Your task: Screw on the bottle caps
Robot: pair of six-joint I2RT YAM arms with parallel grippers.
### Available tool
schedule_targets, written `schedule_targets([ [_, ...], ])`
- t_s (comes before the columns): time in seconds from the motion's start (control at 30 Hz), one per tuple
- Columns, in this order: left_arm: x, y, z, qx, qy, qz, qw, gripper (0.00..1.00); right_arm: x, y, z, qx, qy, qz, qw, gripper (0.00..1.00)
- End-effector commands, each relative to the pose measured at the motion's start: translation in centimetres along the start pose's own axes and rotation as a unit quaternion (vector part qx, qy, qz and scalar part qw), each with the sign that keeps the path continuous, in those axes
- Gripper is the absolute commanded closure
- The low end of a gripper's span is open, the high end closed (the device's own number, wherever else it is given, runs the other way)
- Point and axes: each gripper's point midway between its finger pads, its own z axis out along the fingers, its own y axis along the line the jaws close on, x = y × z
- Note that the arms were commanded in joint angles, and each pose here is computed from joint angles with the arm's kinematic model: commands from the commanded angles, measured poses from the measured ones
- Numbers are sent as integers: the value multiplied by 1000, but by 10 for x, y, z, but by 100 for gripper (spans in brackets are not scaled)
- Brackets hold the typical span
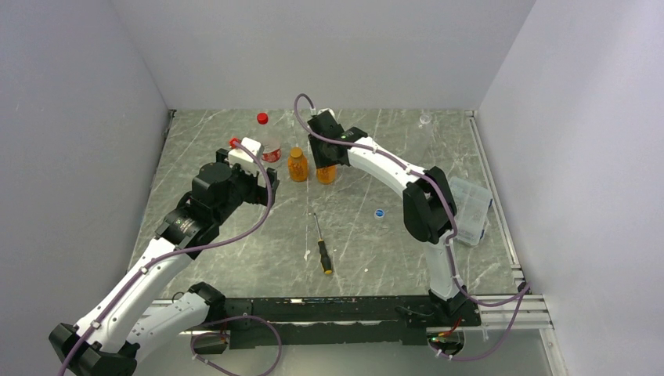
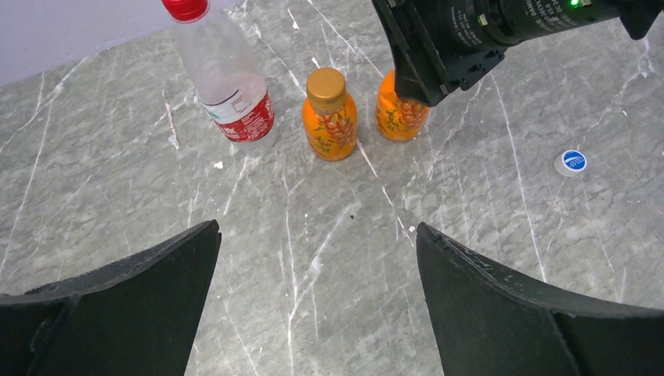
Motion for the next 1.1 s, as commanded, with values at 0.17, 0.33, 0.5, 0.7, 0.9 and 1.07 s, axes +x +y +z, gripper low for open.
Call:
schedule_targets([
  [0.17,-1,2,3,-5,-3,-4,1000,0,-6,9,-4,-1,-9,1,1000,68],
  [0.33,0,2,4,-7,-1,-4,1000,0,-4,9,-4,0,-5,3,1000,50],
  [0.5,0,2,4,-6,-1,-5,1000,0,-7,12,-8,-8,-9,7,1000,35],
  [0.7,-2,1,4,-2,-1,-6,1000,1,-22,16,-25,-21,-16,16,1000,22],
  [0.9,-6,-1,3,3,1,-13,1000,0,-55,5,-75,-20,-51,33,998,10],
  [1.07,-12,-6,3,14,1,-21,1000,1,-82,-37,-127,3,-92,69,993,0],
])
